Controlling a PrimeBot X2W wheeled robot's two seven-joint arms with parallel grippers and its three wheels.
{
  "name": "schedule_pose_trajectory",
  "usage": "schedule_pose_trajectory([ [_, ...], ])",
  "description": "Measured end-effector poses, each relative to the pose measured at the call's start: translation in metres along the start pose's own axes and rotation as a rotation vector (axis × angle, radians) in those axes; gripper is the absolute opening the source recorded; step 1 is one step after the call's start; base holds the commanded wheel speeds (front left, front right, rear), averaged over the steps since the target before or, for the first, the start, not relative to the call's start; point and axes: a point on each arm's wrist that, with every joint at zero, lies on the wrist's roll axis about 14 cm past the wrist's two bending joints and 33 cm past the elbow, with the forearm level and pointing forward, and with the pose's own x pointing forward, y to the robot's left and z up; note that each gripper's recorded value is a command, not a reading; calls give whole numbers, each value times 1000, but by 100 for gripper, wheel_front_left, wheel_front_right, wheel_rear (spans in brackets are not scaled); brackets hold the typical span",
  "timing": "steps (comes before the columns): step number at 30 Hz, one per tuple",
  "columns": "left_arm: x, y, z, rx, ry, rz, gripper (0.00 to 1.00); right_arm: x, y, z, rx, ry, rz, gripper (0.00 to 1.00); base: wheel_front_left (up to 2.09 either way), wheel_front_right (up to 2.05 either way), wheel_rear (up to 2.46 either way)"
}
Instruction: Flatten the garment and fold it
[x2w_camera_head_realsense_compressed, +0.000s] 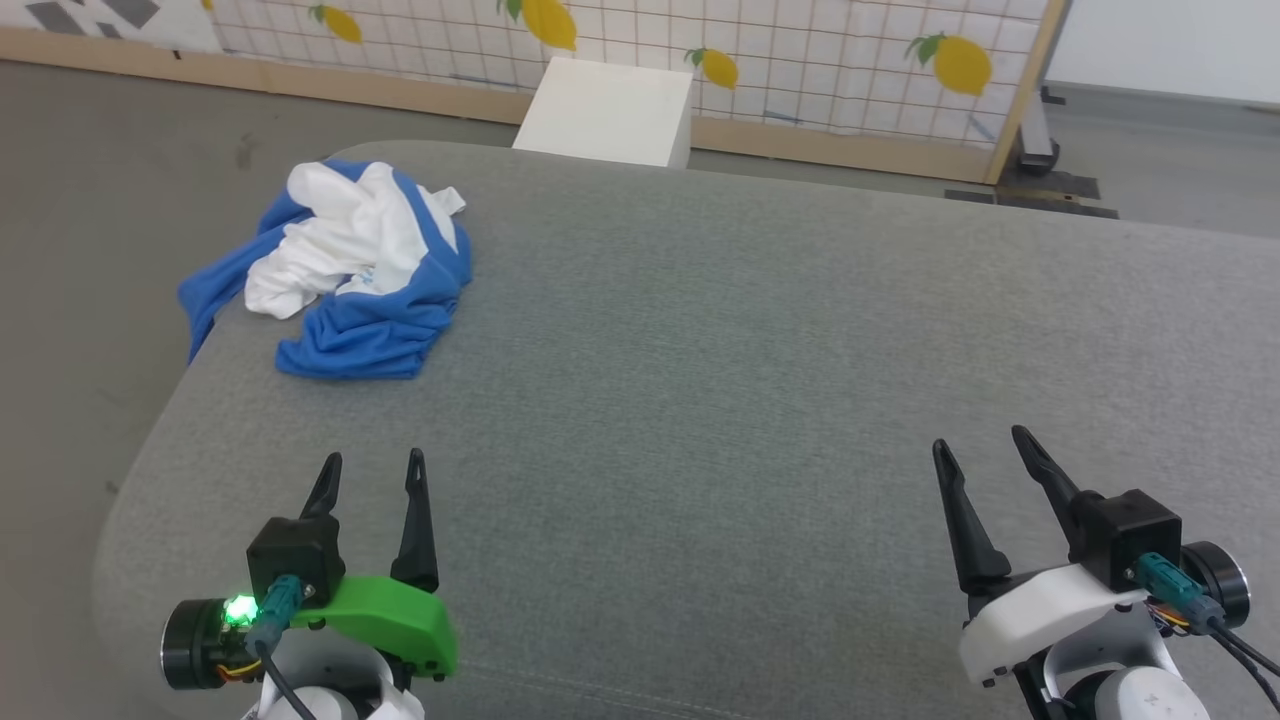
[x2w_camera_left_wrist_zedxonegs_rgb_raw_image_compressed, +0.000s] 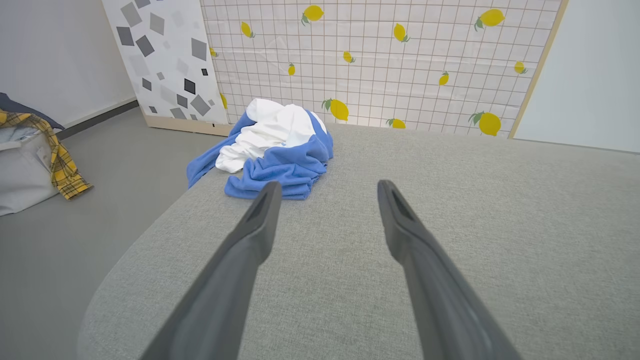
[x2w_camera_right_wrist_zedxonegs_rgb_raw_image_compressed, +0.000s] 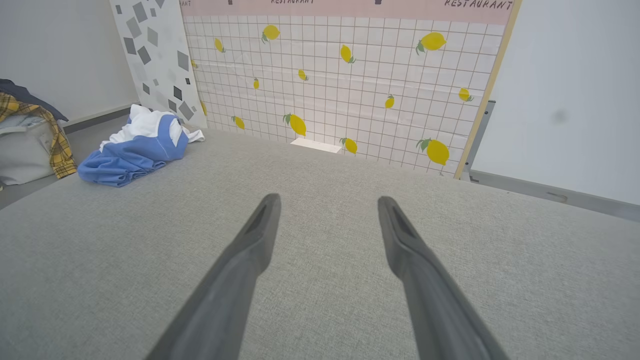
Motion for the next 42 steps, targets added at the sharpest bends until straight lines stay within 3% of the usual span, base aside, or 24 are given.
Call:
schedule_pose_trajectory([
  [17,-20,39,4,2,-30,125,100,20,38,3,11,-20,116,100,0,0,0],
  [42,-43,72,4,-20,-52,244,100,37,73,3,39,-35,222,100,0,0,0],
])
